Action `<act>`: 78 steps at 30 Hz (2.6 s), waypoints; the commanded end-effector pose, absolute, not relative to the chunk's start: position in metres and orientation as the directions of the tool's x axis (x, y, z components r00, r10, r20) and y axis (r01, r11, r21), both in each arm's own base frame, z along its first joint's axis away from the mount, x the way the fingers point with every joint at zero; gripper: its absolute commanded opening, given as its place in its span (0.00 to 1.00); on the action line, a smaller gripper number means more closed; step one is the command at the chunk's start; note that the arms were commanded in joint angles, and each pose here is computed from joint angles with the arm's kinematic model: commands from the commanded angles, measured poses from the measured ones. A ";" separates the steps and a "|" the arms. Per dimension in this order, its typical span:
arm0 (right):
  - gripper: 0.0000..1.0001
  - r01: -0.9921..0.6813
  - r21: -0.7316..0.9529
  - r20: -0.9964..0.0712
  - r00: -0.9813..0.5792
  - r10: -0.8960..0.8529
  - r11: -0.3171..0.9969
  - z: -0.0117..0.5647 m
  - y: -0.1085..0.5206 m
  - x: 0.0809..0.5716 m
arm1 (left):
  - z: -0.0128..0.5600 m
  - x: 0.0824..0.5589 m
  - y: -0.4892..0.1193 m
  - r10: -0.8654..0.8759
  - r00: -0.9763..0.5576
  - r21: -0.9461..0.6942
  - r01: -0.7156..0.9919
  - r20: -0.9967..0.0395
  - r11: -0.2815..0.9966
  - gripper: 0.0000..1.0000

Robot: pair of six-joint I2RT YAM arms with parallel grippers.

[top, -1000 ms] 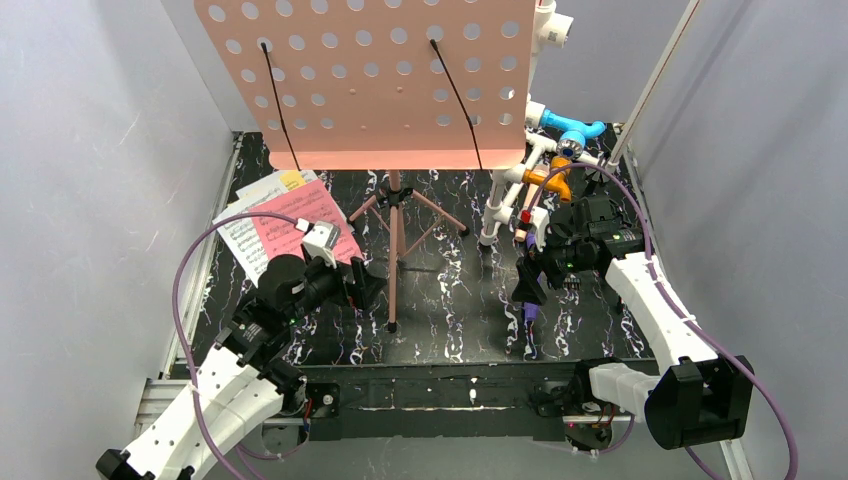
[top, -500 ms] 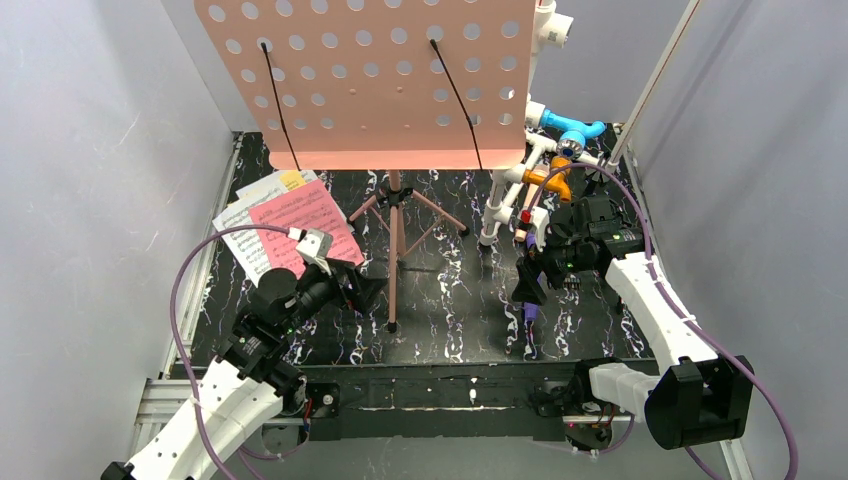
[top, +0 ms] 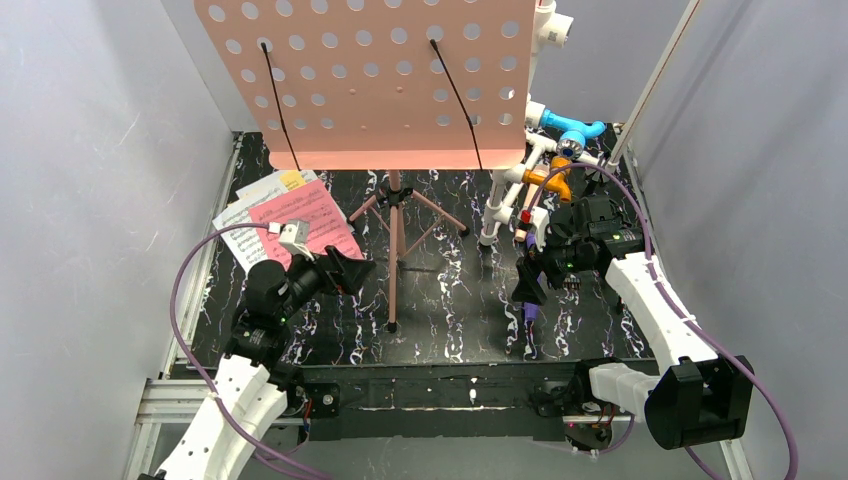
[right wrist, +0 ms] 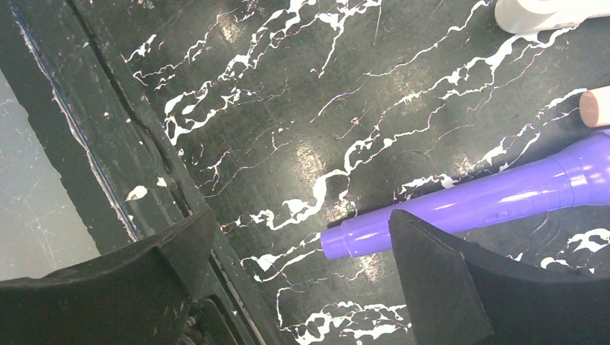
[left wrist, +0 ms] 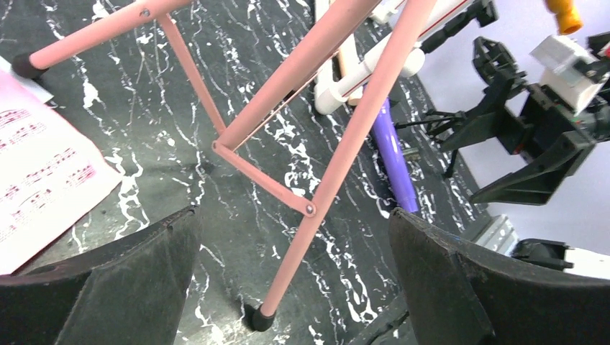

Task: Pack up the instrument practice props
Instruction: Unscrew the knob on the music stand.

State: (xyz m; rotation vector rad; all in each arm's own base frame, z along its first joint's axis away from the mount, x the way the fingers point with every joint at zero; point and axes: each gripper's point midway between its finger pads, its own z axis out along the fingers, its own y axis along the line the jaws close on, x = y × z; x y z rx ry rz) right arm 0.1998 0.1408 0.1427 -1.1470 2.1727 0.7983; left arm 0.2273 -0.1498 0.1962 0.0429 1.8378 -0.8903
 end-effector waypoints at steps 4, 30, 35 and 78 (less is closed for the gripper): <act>1.00 -0.870 0.223 -0.729 -0.448 -0.518 0.439 0.154 0.145 0.203 | 0.216 0.225 -0.158 -0.434 -0.452 -0.620 0.457 -0.779 0.638 1.00; 1.00 -0.864 0.232 -0.723 -0.460 -0.515 0.447 0.148 0.148 0.211 | 0.223 0.236 -0.165 -0.592 -0.461 -0.749 0.444 -0.661 0.491 1.00; 1.00 -0.868 0.232 -0.717 -0.458 -0.526 0.439 0.145 0.151 0.215 | 0.218 0.252 -0.151 -0.688 -0.427 -0.809 0.328 -0.587 0.487 1.00; 1.00 -0.865 0.230 -0.715 -0.461 -0.526 0.446 0.144 0.151 0.214 | 0.298 0.311 -0.201 -0.775 -0.610 -0.983 0.165 -0.164 0.078 0.29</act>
